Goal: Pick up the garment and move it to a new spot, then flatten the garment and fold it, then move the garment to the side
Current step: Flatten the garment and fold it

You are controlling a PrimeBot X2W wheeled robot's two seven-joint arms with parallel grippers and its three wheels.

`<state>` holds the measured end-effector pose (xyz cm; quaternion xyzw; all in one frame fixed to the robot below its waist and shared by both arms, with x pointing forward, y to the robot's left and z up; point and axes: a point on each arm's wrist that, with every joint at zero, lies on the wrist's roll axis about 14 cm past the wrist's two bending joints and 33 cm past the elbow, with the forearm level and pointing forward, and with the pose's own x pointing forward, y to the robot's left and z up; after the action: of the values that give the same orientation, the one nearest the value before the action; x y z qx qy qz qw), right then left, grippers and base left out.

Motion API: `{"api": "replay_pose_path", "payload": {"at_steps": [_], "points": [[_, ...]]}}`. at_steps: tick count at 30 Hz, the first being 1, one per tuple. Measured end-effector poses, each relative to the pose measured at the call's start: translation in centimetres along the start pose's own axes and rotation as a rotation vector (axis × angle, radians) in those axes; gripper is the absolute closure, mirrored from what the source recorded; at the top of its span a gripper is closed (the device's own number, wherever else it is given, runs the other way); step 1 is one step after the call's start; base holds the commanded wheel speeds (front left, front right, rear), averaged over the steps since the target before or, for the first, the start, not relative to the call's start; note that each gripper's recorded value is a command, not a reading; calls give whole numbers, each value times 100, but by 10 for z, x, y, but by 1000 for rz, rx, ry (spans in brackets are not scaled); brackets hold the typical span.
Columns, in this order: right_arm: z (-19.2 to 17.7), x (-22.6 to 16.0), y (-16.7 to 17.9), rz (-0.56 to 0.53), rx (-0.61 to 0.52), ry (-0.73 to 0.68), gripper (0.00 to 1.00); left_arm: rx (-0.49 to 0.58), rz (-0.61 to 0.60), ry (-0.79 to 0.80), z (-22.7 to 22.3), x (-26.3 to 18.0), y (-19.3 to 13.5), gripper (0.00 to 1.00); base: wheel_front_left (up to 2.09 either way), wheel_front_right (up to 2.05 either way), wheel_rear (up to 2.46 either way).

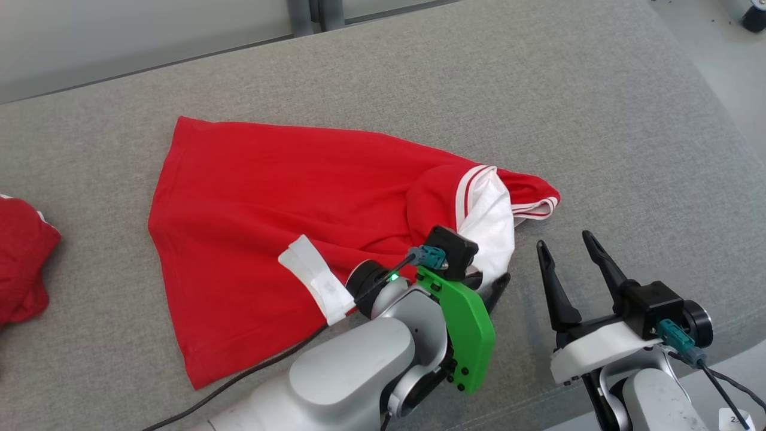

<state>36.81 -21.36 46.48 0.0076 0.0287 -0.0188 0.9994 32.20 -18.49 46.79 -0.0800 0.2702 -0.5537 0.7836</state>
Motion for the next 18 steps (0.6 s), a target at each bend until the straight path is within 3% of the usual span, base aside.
{"api": "replay_pose_path", "payload": {"at_steps": [10,18], "points": [[-12,-13,-24,-78,-6,41,0,-13,17,150,-59,-7,17,0,0,0,0],[-8,-8,-19,-56,-34,27,0,-148,75,162,-97,-38,20,0,0,0,0]]}}
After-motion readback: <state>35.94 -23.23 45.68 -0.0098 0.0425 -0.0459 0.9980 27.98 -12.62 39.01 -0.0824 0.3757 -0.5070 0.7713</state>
